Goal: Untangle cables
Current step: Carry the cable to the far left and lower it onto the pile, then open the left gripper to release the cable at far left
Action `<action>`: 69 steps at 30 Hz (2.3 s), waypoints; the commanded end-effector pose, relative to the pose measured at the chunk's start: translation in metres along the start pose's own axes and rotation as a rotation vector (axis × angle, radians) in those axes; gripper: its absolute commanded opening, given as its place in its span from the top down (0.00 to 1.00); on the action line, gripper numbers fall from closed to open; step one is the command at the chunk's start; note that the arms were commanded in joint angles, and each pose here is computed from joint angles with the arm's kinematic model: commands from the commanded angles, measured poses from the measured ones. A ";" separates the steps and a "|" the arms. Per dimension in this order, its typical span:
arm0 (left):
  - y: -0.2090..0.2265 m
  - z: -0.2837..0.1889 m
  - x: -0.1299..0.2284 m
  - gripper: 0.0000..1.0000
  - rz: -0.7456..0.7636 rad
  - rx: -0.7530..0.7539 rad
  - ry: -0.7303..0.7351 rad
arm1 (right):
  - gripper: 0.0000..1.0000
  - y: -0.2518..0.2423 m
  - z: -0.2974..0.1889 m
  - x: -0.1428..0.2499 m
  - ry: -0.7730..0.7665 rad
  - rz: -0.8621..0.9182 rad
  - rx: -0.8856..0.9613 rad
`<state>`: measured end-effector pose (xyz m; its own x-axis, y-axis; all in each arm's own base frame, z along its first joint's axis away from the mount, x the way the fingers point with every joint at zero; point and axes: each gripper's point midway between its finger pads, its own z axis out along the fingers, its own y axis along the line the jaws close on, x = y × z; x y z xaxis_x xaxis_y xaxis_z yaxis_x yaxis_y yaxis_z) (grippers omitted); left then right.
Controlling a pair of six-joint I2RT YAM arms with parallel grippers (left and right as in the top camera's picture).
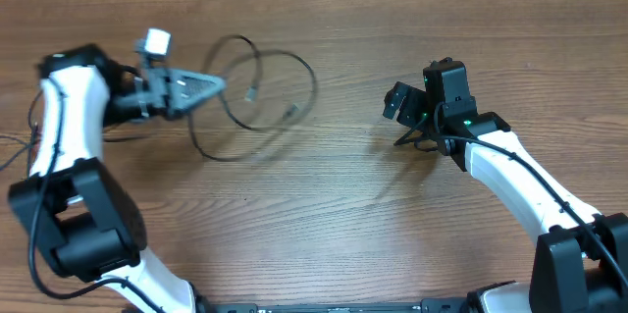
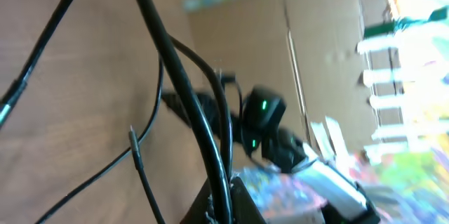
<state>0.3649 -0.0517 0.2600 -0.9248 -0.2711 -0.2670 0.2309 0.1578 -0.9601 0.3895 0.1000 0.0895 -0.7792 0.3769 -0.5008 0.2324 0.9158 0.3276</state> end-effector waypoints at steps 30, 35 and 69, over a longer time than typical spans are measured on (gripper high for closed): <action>0.099 -0.264 -0.148 0.96 0.027 -1.246 -0.666 | 0.00 0.001 0.000 -0.002 -0.011 0.000 0.002; 0.117 -0.300 -0.136 0.96 -0.047 -1.466 -0.697 | 0.00 0.001 0.000 -0.002 -0.011 0.000 0.002; 0.151 -0.394 -0.037 0.01 -0.602 -1.951 -0.825 | 0.00 0.001 0.000 -0.002 -0.011 0.000 0.002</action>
<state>0.3514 0.3281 0.1318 -0.4598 -0.7842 -0.4167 -0.8708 0.4902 0.0382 0.3896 0.1000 0.0896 -0.7791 0.3768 -0.5010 0.2321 0.9158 0.3279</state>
